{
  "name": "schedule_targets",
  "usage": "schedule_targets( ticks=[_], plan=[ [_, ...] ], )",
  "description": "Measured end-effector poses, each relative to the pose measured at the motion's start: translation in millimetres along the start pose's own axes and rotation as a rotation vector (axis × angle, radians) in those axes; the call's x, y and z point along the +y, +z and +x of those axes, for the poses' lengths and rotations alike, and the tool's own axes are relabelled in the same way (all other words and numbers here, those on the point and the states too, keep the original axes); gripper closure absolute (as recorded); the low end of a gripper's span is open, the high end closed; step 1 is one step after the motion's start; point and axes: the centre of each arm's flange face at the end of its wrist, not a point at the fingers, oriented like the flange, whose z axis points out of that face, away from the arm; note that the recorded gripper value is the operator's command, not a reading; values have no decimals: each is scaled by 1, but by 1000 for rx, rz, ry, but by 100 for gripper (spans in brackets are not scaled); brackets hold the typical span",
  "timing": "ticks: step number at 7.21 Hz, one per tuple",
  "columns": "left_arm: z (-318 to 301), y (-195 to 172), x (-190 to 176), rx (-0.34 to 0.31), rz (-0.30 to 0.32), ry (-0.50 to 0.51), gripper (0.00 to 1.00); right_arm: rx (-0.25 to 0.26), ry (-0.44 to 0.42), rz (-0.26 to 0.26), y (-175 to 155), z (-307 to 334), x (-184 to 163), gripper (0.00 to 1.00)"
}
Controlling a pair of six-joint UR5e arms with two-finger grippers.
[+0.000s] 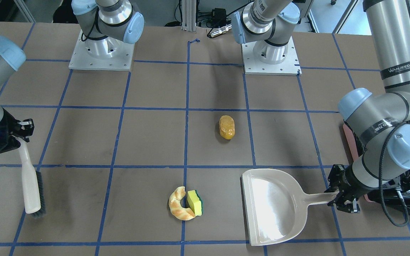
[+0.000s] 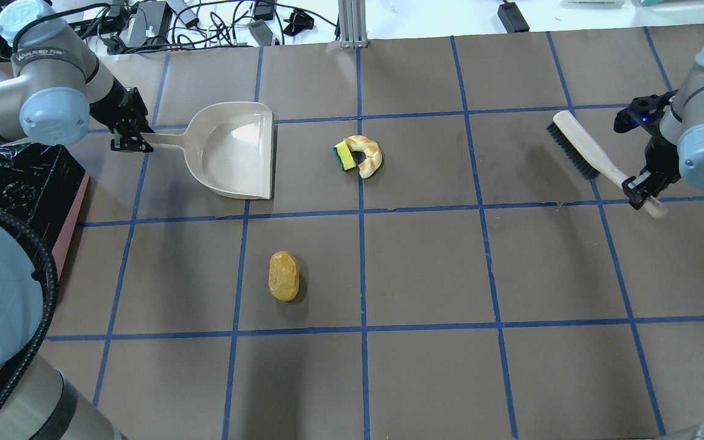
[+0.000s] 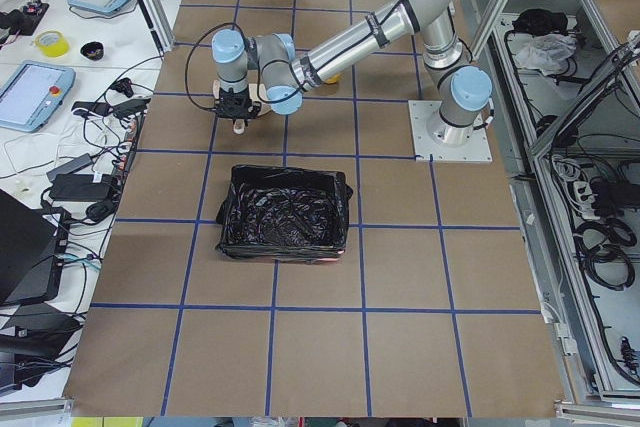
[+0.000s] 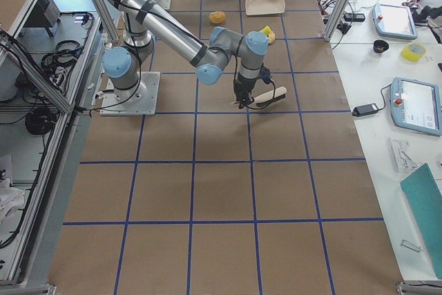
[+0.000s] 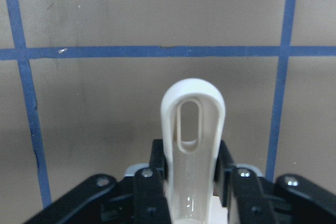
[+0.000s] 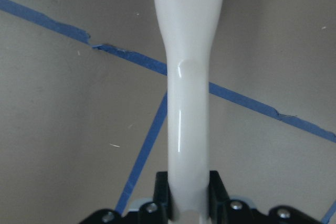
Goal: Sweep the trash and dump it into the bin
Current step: 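Lift the dustpan with the left gripper while the right gripper lifts the brush, then move the brush with the right gripper toward the bread roll and sponge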
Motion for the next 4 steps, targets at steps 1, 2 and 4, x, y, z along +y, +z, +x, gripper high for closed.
schedule_targets(
  ticks=[1,2,4],
  plan=[
    [5,-11,17,29,45,48,100,-8,39,-9,-9,-18,-4,98],
    [9,-14,41,49,82,82,100,-14,75,-21,-17,-40,-10,100],
    [10,-6,83,44,98,75,100,-32,135,-58,-27,-81,-17,100]
  ],
)
